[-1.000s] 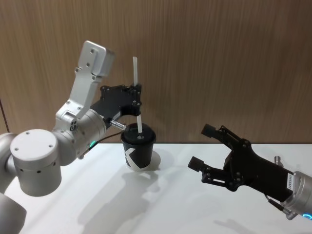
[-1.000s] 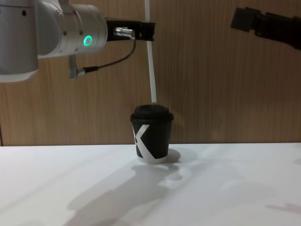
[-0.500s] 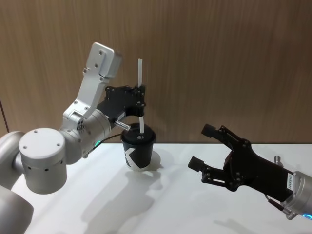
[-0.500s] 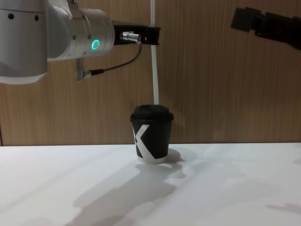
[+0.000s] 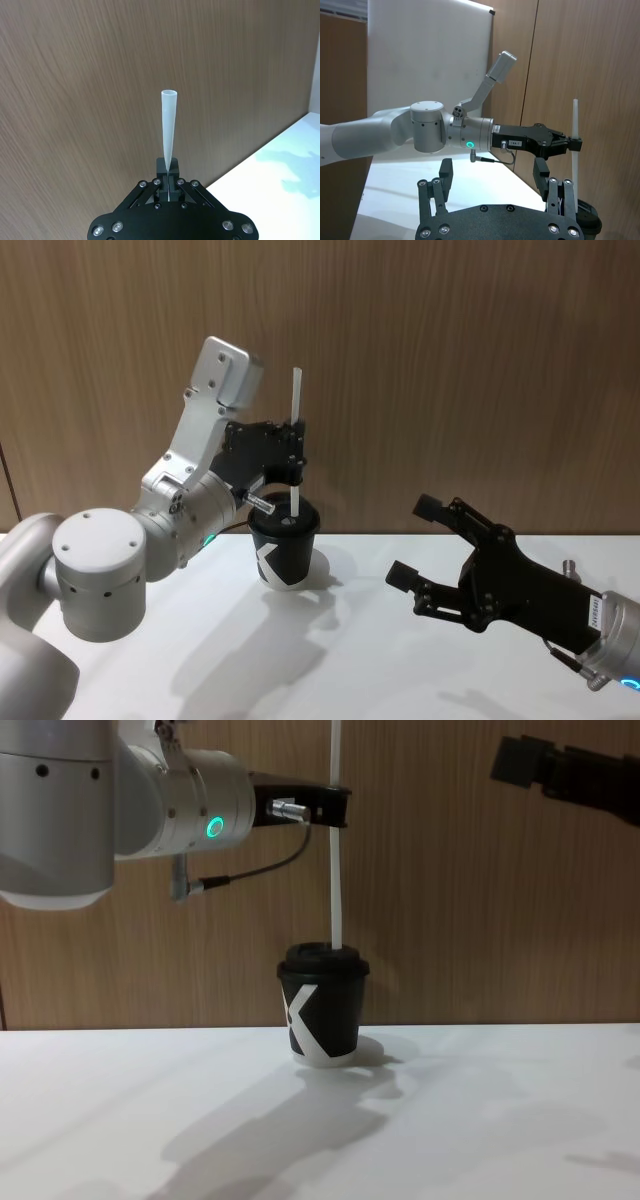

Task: Pick up the straw with one hand, pass it to the other hand, and insert it into the cup.

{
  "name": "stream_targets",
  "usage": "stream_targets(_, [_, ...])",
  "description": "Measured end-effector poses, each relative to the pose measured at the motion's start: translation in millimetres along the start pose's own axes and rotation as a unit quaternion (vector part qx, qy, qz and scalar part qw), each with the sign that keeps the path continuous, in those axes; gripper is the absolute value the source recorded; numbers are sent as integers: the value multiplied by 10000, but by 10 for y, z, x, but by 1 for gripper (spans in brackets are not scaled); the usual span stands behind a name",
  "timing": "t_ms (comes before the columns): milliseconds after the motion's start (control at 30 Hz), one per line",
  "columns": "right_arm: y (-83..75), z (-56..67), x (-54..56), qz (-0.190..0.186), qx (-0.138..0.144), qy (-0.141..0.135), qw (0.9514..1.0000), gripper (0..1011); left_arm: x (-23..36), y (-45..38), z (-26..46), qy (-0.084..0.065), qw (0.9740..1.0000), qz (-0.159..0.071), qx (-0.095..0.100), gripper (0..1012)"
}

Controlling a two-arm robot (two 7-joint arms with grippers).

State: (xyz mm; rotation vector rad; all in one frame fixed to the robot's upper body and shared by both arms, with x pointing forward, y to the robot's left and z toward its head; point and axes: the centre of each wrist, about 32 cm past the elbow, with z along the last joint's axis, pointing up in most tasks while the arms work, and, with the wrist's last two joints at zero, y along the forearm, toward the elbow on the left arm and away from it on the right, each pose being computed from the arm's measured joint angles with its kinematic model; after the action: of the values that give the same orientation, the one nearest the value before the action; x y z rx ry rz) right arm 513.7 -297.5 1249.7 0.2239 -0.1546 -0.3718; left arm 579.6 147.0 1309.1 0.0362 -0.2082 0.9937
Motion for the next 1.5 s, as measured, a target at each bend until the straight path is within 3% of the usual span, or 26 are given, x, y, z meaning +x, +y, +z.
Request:
stream_targets(400, [0, 0, 0, 0, 0, 0, 10000, 1001, -19, -22, -32, -79, 10000, 5, 30, 14])
stream_targets(867, [0, 0, 0, 0, 0, 1, 10000, 1001, 1, -13, -73, -98, 9999, 16, 72, 14])
stream_targets(1500, [0, 0, 0, 0, 0, 0, 10000, 1001, -5, -131, -135, -61, 9999, -113, 101, 14])
